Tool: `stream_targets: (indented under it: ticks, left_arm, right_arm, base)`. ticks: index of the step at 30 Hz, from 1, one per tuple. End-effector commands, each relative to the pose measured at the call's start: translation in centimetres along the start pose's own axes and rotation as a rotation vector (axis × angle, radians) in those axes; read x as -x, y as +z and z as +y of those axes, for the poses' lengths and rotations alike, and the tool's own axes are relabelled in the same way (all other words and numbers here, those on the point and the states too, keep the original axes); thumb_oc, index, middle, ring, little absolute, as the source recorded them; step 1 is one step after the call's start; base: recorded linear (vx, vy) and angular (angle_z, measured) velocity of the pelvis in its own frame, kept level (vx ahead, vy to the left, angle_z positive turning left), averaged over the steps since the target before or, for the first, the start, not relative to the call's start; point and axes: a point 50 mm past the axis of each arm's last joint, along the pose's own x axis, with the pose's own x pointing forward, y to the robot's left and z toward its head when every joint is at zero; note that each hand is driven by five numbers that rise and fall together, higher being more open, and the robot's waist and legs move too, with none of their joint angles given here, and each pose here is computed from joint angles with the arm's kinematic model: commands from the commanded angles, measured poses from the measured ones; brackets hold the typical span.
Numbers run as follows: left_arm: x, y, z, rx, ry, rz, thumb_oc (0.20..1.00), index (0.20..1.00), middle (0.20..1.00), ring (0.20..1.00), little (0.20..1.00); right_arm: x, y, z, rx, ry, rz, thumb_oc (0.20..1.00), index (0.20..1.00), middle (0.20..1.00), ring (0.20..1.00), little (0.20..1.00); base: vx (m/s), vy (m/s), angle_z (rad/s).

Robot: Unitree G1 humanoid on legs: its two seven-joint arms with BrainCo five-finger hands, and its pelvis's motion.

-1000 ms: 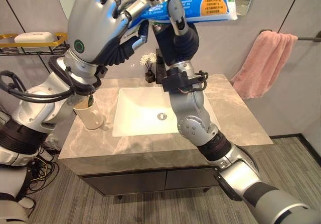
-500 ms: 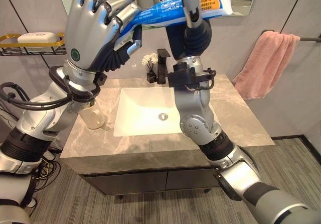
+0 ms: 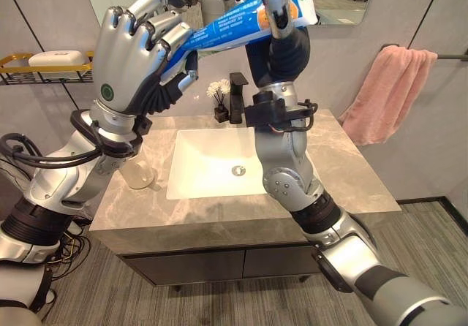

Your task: Put brush and paste in cup on sink, flatten towel.

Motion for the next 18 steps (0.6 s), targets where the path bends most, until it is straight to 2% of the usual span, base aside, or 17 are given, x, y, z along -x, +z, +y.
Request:
stream_targets:
  ticks: [1,8,9,10,11,12,16,17,18]
  left_arm:
    - [-2.50,-1.81,1.81,-0.035,0.120,0.039,0.200,0.200,0.200,0.200,0.200]
    - [-2.87,-1.50,1.65,-0.014,0.140,0.040,0.200,0.200,0.200,0.200,0.200]
    - [-2.96,-1.47,1.66,-0.015,0.145,0.039,0.200,0.200,0.200,0.200,0.200]
    - [-3.01,-1.41,1.61,-0.011,0.145,0.039,0.200,0.200,0.200,0.200,0.200]
    - [-3.03,-1.38,1.59,-0.009,0.145,0.039,0.200,0.200,0.200,0.200,0.200]
    - [-3.03,-1.35,1.56,-0.007,0.145,0.041,0.200,0.200,0.200,0.200,0.200]
    - [-3.00,-1.24,1.56,-0.002,0.152,0.042,0.200,0.200,0.200,0.200,0.200]
    - [-3.12,-1.13,1.72,-0.007,0.164,0.037,0.514,0.514,0.514,0.514,0.514]
    - [-3.26,-0.96,2.01,-0.014,0.189,0.028,0.944,0.944,0.944,0.944,0.944]
  right_arm:
    - [-1.08,1.68,1.37,-0.015,0.063,-0.105,0.758,0.758,0.758,0.758,0.758]
    - [-0.87,1.28,1.34,-0.024,0.057,-0.087,0.711,0.711,0.711,0.711,0.711]
    - [-0.82,1.18,1.33,-0.023,0.057,-0.082,0.598,0.598,0.598,0.598,0.598]
    - [-0.80,1.10,1.36,-0.022,0.060,-0.079,0.395,0.395,0.395,0.395,0.395]
    - [-0.79,1.08,1.38,-0.021,0.060,-0.078,0.256,0.256,0.256,0.256,0.256]
    - [-0.77,1.03,1.40,-0.019,0.062,-0.075,0.200,0.200,0.200,0.200,0.200]
    - [-0.73,1.07,1.31,-0.019,0.054,-0.079,0.200,0.200,0.200,0.200,0.200]
    - [-0.72,1.16,1.26,-0.018,0.049,-0.084,0.200,0.200,0.200,0.200,0.200]
    - [-0.76,1.24,1.29,-0.015,0.044,-0.093,0.200,0.200,0.200,0.200,0.200]
  base:
    - [0.00,0.000,0.00]
    - [0.00,0.000,0.00]
    - [0.00,0.000,0.00]
    - [0.00,0.000,0.00]
    - [0.00,0.000,0.00]
    - [0.00,0.000,0.00]
    - [0.00,0.000,0.00]
    - [0.00,0.000,0.00]
    - [0.00,0.000,0.00]
